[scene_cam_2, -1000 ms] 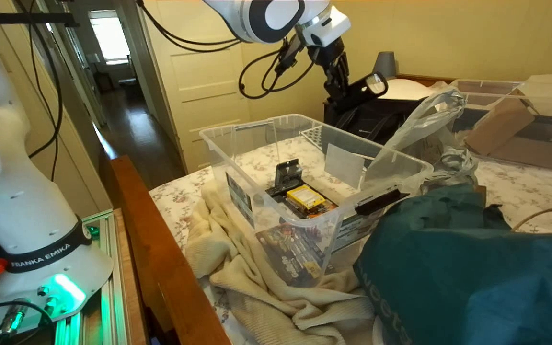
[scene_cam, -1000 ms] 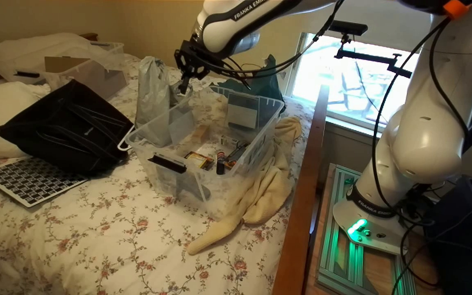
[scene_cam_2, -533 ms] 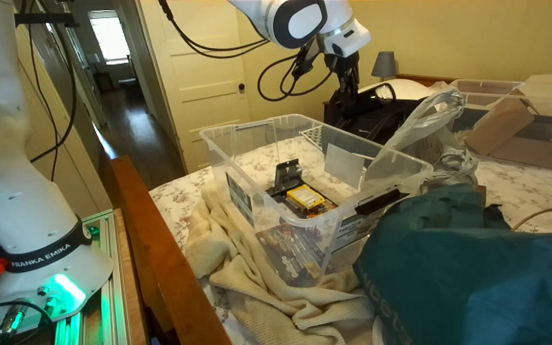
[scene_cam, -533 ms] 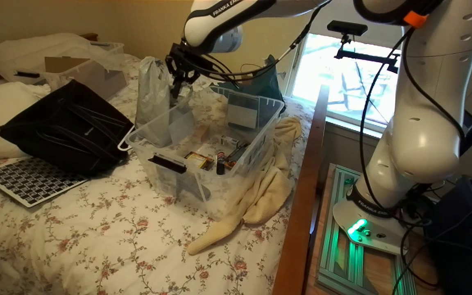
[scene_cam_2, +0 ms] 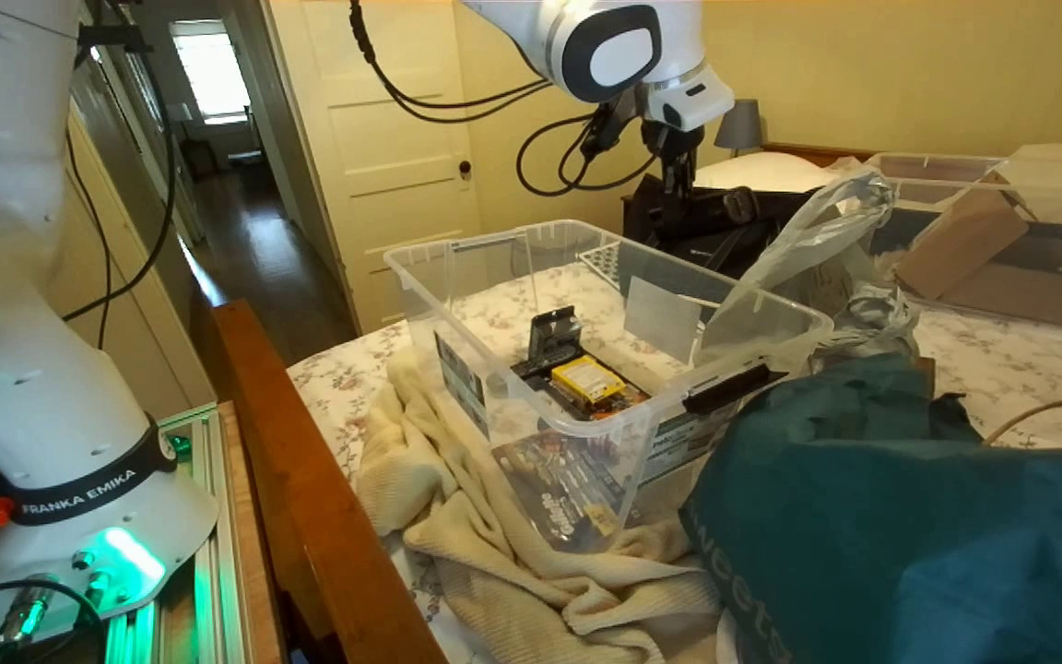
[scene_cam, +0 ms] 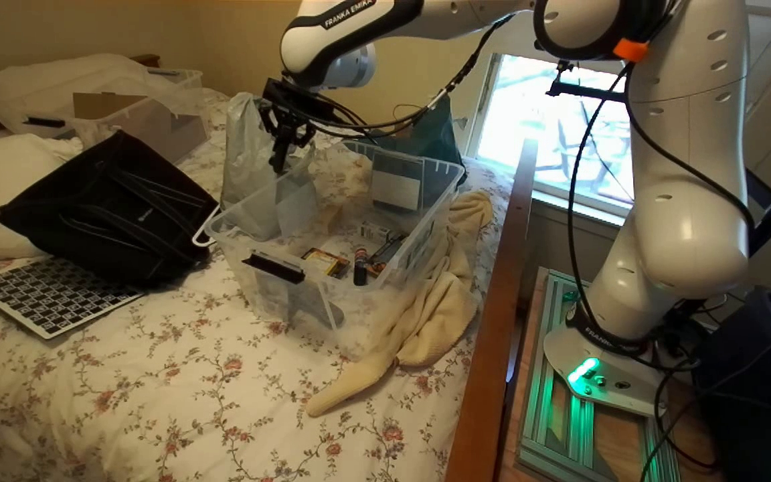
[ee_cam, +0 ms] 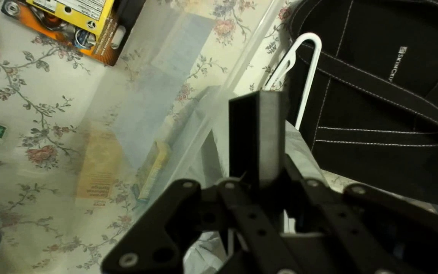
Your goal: Remove the black remote from the storage dish
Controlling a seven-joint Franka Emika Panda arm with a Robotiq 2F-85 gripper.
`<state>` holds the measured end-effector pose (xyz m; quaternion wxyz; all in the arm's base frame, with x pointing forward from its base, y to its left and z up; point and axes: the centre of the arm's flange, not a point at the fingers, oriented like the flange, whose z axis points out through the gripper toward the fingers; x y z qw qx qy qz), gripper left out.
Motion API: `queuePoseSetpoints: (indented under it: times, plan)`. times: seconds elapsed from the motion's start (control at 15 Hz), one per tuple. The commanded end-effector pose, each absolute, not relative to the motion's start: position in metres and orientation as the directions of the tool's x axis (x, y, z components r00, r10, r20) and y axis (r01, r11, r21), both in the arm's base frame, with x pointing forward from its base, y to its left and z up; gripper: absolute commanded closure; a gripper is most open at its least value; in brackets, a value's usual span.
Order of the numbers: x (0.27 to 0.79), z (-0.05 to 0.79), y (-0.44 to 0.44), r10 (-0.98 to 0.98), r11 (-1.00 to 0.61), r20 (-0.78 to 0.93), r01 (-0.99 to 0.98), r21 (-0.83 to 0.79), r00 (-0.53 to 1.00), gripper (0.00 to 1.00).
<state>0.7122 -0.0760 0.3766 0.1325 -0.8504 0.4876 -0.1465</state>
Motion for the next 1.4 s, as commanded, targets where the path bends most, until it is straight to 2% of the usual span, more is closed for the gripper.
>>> queuePoseSetpoints:
  times: [0.0, 0.07, 0.13, 0.2, 0.8, 1.33]
  plan:
    - [0.738, 0.373, -0.08, -0.873, -0.473, 0.063, -0.807, -0.353, 0.484, 0.97]
    - [0.74, 0.371, -0.08, -0.872, -0.473, 0.056, -0.809, -0.347, 0.486, 0.94]
    - [0.741, 0.371, -0.08, -0.872, -0.473, 0.049, -0.812, -0.343, 0.487, 0.63]
    - [0.744, 0.37, -0.081, -0.872, -0.472, 0.044, -0.813, -0.341, 0.488, 0.61]
    - [0.744, 0.372, -0.08, -0.87, -0.474, 0.035, -0.812, -0.34, 0.493, 0.01]
    - [0.717, 0.383, -0.073, -0.818, -0.57, 0.117, -0.768, -0.293, 0.563, 0.0]
